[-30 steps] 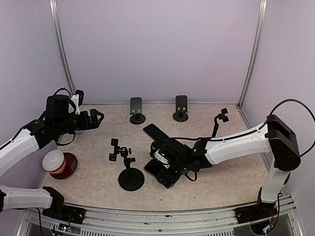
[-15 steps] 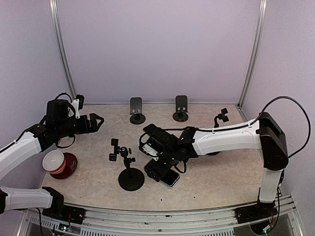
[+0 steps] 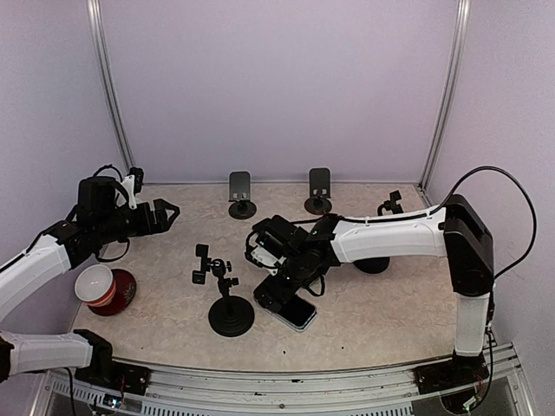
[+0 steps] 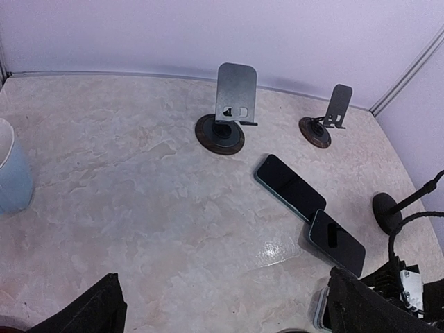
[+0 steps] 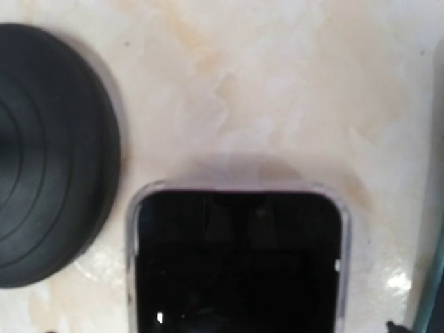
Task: Place the phone on the phone stand
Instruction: Pick up the phone.
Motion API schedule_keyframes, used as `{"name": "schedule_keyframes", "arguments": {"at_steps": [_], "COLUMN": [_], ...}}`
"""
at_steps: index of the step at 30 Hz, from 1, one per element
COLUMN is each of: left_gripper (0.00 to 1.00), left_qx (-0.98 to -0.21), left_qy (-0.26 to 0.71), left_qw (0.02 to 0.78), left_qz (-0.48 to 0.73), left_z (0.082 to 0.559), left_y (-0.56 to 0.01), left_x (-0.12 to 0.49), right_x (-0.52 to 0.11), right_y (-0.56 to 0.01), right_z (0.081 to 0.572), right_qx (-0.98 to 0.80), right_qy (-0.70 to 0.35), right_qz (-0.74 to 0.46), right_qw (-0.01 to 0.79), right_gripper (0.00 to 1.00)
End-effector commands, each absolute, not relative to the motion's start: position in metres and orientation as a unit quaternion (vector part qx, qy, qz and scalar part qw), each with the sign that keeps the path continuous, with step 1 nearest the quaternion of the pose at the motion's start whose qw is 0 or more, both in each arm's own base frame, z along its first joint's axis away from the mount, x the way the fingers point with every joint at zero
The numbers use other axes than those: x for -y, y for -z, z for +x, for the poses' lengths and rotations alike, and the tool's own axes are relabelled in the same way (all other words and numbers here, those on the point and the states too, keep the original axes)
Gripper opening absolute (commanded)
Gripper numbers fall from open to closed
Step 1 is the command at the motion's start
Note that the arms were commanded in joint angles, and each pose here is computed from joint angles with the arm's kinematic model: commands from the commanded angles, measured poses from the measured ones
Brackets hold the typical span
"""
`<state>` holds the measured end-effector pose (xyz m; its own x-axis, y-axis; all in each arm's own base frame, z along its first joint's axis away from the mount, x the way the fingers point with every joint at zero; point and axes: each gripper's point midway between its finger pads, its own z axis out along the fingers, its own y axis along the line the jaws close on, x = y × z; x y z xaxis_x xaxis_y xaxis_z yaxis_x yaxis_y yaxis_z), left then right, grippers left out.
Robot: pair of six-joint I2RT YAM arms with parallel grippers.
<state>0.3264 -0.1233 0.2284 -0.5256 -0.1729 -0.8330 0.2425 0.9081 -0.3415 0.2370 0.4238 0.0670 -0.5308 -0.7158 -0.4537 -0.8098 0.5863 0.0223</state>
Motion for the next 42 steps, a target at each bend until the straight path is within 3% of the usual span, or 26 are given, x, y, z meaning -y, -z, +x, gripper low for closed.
{"name": "schedule_keyframes", "arguments": {"at_steps": [1,42], "left_gripper": [0.99,0.99], "left_qx": [-0.834,-0.834], "left_qy": [0.216,0.21], "left_qw": [0.508,0.509], "left_qz": [0.014,-0.017], "left_z": [0.327,0.335], "left_y": [-0.241,-0.237], "left_x": [0.117,0.096], "right_x": [-0.423,-0.425], "right_y": [-0.063,-0.042], "right_z": [0.241,0.249], "right_qx": [-0.87,-0.874], "right_qy": [-0.109,-0.096], "right_qz": [-0.443,-0.45], "right_qw": [0.189,0.157], "right_gripper": [1.0,0.99]}}
